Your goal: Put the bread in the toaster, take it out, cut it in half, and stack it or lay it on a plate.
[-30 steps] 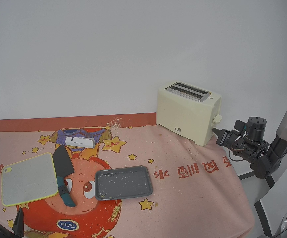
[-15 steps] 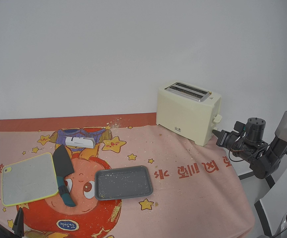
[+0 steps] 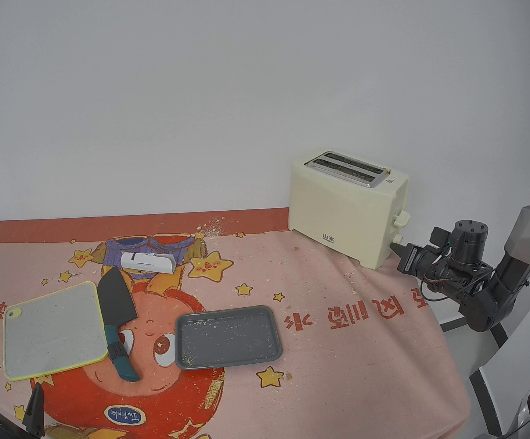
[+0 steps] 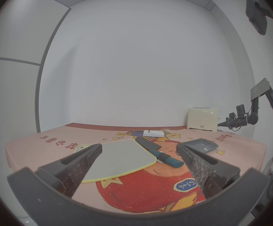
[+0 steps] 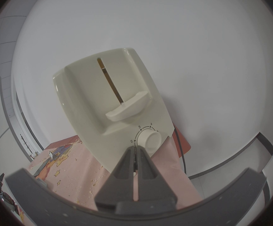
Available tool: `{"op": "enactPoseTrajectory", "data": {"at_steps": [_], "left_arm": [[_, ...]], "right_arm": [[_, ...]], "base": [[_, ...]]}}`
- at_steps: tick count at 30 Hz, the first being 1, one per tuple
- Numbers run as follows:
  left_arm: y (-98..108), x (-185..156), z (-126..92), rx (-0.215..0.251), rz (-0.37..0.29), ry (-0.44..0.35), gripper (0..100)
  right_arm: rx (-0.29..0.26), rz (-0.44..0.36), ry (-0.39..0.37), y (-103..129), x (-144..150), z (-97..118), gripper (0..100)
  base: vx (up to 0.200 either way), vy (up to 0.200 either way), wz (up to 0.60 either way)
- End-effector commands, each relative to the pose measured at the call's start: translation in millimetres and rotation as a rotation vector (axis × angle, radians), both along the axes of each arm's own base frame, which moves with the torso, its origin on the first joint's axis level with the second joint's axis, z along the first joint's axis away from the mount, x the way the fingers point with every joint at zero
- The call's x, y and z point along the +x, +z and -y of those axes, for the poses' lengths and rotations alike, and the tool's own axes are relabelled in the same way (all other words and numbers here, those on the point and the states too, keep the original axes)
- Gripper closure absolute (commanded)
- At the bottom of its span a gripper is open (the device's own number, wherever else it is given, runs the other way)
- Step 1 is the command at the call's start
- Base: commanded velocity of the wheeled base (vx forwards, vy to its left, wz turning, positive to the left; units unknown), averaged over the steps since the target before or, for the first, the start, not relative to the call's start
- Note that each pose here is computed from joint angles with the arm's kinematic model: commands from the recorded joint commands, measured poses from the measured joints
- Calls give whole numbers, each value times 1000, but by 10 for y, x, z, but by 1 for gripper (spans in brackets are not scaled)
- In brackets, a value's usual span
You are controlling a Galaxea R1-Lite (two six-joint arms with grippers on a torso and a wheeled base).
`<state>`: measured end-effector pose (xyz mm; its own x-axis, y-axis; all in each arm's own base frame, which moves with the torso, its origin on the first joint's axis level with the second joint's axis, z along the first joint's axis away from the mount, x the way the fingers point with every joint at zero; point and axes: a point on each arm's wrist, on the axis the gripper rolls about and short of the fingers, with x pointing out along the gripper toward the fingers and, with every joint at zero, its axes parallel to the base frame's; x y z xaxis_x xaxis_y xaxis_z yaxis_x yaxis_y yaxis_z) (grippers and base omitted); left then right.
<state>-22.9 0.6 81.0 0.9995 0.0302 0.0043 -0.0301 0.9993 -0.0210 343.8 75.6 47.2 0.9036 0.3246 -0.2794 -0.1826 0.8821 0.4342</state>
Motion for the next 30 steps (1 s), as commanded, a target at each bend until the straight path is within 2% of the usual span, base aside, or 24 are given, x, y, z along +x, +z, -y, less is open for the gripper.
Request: {"op": "enactPoseTrajectory", "data": {"at_steps": [1,30], "left_arm": [[-49,11,0,-1,-15,-1,0],[-49,11,0,-1,-15,2,0]], "right_arm": [[0,-3,1,-7,-3,-2,100],[6,13,-6,31,12,17,100]], "base": [[0,0,0],[0,0,0]]}}
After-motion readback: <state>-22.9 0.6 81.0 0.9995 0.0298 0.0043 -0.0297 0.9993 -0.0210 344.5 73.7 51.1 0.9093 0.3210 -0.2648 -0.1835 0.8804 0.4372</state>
